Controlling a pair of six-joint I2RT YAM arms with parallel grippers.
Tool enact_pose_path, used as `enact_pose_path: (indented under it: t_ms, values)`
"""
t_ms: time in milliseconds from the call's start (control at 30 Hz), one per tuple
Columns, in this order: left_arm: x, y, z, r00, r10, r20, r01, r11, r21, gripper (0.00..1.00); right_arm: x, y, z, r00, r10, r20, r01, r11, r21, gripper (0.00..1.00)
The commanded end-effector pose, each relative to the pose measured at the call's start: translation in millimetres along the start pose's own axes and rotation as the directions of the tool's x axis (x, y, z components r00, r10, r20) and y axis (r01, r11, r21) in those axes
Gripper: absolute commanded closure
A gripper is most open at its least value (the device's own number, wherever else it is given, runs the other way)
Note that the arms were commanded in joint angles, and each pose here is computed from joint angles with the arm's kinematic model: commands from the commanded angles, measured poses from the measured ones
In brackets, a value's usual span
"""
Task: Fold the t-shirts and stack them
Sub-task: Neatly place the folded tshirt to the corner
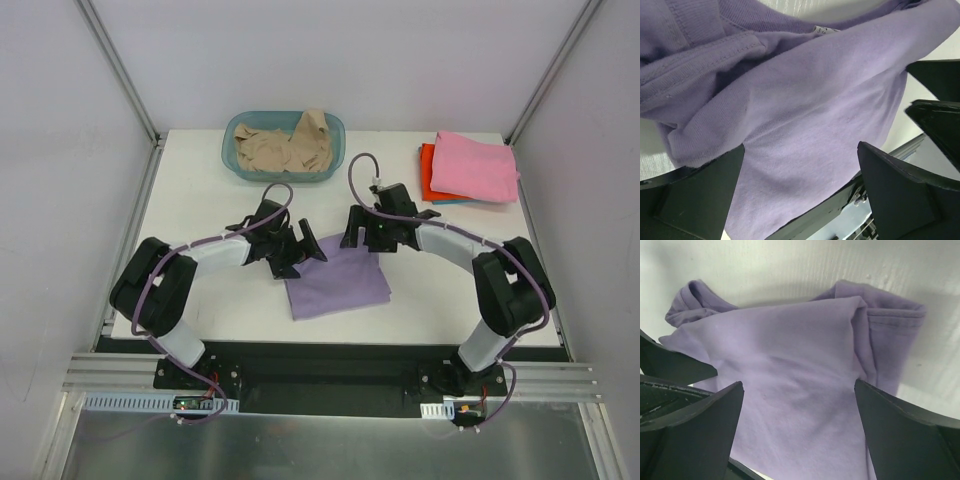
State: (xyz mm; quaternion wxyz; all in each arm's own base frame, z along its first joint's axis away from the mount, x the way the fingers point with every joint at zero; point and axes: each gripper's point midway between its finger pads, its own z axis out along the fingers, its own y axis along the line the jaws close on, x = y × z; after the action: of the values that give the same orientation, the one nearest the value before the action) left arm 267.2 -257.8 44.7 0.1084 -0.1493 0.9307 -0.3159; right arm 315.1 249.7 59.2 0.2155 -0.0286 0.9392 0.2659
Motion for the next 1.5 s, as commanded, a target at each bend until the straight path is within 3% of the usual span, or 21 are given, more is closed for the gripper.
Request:
enact_pose_path:
  t_ms: [0, 133, 200, 333, 367, 467, 700, 867, 900, 1067, 1333, 1433, 1467]
  values:
    - [-2, 5, -16, 0.998, 0.047, 0.031, -0.047, 0.999, -0.007, 0.01, -41, 13, -53, 0.981, -0.117, 0.157, 0.110, 0.992, 0.055, 0.03]
    - [-11, -17, -53, 0.985, 0.114, 0.130, -0.120, 0.992, 0.042, 0.01, -51, 4, -101, 0.932, -0.160, 0.326, 0.123, 0.984, 0.132, 0.03]
    - [-13, -22, -79, 0.972, 0.135, 0.192, -0.146, 0.988, 0.043, 0.01, -65, 3, -144, 0.858, -0.164, 0.488, 0.097, 0.983, 0.159, 0.03]
    - [-21, -7, -120, 0.924, 0.175, 0.341, -0.173, 0.984, -0.036, 0.01, -49, -27, -177, 0.813, -0.072, 0.577, -0.068, 0.974, 0.216, 0.03]
    - [-26, -4, -135, 0.896, 0.179, 0.406, -0.172, 0.984, -0.053, 0.01, -44, -28, -175, 0.824, -0.125, 0.552, -0.008, 0.973, 0.233, 0.03]
    - [-28, 23, -152, 0.870, 0.171, 0.462, -0.125, 0.984, -0.129, 0.01, -30, -18, -168, 0.872, -0.188, 0.453, 0.102, 0.973, 0.208, 0.03]
    - [-18, 60, -148, 0.895, 0.097, 0.436, -0.033, 0.988, -0.151, 0.01, -6, -14, -110, 0.952, -0.235, 0.198, 0.209, 0.967, 0.143, 0.03]
    - [-14, 74, -139, 0.909, 0.074, 0.411, 0.002, 0.983, -0.183, 0.01, -1, -10, -71, 0.948, -0.310, 0.070, 0.292, 0.936, 0.197, 0.03]
    - [-14, 78, -137, 0.910, 0.069, 0.408, 0.011, 0.982, -0.191, 0.01, 9, -23, -57, 0.952, -0.306, -0.006, 0.298, 0.921, 0.251, 0.03]
    - [-14, 84, -137, 0.913, 0.061, 0.404, 0.022, 0.980, -0.197, 0.01, 4, -42, -22, 0.940, -0.329, -0.092, 0.337, 0.849, 0.407, 0.03]
    - [-12, 86, -138, 0.909, 0.047, 0.414, 0.036, 0.981, -0.189, 0.01, 21, -61, 7, 0.951, -0.254, -0.177, 0.307, 0.838, 0.450, 0.02]
    - [-12, 88, -138, 0.909, 0.041, 0.414, 0.044, 0.980, -0.193, 0.01, 40, -50, 21, 0.960, -0.187, -0.207, 0.253, 0.896, 0.364, 0.11]
    - [-13, 88, -138, 0.908, 0.038, 0.417, 0.048, 0.980, -0.194, 0.01, 43, -46, 29, 0.963, -0.174, -0.205, 0.236, 0.912, 0.335, 0.19]
